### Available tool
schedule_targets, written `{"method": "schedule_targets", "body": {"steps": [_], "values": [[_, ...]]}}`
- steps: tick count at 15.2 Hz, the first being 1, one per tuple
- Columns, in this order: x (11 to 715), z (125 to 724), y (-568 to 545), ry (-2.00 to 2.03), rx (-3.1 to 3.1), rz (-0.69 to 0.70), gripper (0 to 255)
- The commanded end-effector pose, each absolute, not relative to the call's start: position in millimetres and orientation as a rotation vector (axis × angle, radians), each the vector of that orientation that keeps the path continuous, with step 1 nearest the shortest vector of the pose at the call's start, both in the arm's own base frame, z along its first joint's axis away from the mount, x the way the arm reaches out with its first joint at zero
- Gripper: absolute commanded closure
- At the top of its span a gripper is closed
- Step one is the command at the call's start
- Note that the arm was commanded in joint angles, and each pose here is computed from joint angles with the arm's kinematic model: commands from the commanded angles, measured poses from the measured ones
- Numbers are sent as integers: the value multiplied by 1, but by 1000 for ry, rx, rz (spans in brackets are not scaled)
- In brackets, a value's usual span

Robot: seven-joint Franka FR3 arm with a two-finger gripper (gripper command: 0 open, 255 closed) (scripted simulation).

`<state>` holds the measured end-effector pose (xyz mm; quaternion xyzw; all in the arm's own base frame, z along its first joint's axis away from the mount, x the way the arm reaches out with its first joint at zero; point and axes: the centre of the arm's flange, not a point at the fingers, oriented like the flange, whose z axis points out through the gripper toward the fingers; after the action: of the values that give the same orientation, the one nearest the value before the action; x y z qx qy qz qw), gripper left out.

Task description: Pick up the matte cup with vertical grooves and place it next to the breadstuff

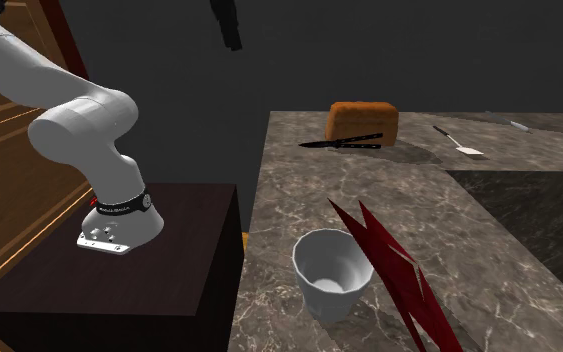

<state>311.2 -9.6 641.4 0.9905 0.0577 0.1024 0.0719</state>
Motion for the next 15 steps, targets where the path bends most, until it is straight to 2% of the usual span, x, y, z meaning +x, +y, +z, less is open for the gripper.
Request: {"method": "schedule_targets", "body": {"steps": [1, 15], "values": [[311, 641, -10, 173, 2977, 308, 0], [406, 512, -106, 196, 2973, 204, 0]]}}
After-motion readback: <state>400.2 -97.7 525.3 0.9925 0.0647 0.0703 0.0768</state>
